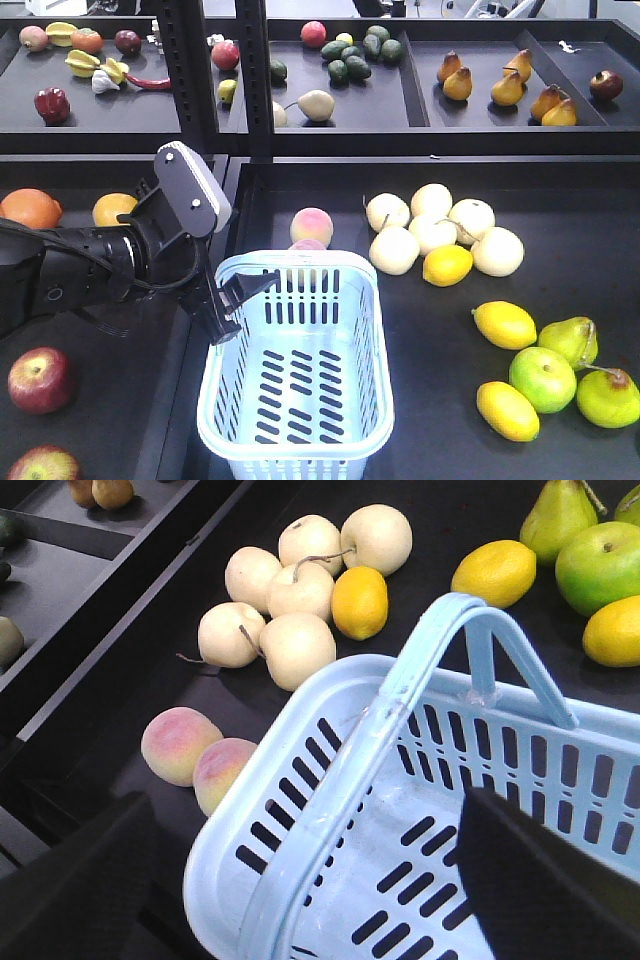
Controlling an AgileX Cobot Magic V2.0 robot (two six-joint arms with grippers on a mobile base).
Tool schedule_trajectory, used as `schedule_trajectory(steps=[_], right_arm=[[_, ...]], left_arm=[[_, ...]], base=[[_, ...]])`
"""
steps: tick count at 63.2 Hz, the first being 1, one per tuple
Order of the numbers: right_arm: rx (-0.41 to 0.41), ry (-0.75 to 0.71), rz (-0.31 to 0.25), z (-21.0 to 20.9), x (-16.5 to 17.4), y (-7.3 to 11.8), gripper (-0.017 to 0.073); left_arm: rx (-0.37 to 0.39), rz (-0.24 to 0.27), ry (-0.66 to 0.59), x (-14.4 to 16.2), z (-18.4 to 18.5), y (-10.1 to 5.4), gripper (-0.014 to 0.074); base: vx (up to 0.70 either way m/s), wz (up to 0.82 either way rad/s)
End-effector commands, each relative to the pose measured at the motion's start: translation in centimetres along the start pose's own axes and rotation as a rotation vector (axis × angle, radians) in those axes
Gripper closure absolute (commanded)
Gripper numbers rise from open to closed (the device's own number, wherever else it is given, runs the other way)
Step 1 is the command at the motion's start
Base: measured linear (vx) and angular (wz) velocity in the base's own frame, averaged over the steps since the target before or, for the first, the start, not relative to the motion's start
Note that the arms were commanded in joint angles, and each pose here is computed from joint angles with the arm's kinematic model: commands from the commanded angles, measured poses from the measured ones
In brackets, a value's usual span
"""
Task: Pick three apples into basket with both arms
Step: 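Lower the left gripper onto the light-blue basket handle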
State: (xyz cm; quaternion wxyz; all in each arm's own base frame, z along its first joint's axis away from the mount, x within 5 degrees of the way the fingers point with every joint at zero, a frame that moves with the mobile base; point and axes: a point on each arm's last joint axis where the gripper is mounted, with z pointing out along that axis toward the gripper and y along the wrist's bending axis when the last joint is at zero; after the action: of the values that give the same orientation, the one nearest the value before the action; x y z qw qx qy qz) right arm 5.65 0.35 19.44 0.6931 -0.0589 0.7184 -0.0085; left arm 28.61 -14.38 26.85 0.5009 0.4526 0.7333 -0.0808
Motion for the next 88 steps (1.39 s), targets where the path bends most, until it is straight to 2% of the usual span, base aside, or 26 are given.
schedule_trajectory(steps=[1,5,14,21,31,41,58,73,81,88], right_arm=[[0.003,-0.069,-0.016,0.0,-0.2,0.0,0.0568],[0.003,-0.069,-0.016,0.0,-0.2,0.0,0.0568],[0.003,-0.069,-0.016,0.0,-0.2,0.0,0.0568],[0.003,-0.069,-0.016,0.0,-0.2,0.0,0.0568],[0.003,-0.069,-0.016,0.0,-0.2,0.0,0.0568],[0.003,-0.069,-0.016,0.0,-0.2,0.0,0.0568],[0.003,-0.069,-0.016,0.0,-0.2,0.0,0.0568],[0.003,-0.069,-0.016,0.0,-0.2,0.0,0.0568],[0.003,-0.069,-0.016,0.0,-0.2,0.0,0.0568],[0.003,-0.069,-0.016,0.0,-0.2,0.0,0.0568]], left_arm=[[-0.039,0.042,-0.029,-1.2,-0.7,0.6,0.0008],[-0.032,0.055,-0.014,-0.9,-0.2,0.6,0.0008],[-0.014,0.051,0.015,-0.1,0.8,0.4,0.0008],[-0.039,0.073,0.020,-0.2,1.0,0.8,0.0008],[-0.076,0.074,0.041,0.0,1.2,1.2,0.0008],[-0.070,0.066,0.061,0.4,2.3,1.4,0.0008],[-0.063,0.108,0.097,1.2,4.0,1.6,0.0008],[-0.079,0.097,0.112,1.4,5.3,2.2,0.0013],[-0.076,0.088,0.115,1.5,5.4,2.2,0.0069],[-0.079,0.088,0.113,1.5,5.3,2.2,0.0199]], base=[[0.00,0.00],[0.00,0.00],[0.00,0.00],[0.00,0.00],[0.00,0.00],[0.00,0.00],[0.00,0.00],[0.00,0.00],[0.00,0.00],[0.00,0.00]])
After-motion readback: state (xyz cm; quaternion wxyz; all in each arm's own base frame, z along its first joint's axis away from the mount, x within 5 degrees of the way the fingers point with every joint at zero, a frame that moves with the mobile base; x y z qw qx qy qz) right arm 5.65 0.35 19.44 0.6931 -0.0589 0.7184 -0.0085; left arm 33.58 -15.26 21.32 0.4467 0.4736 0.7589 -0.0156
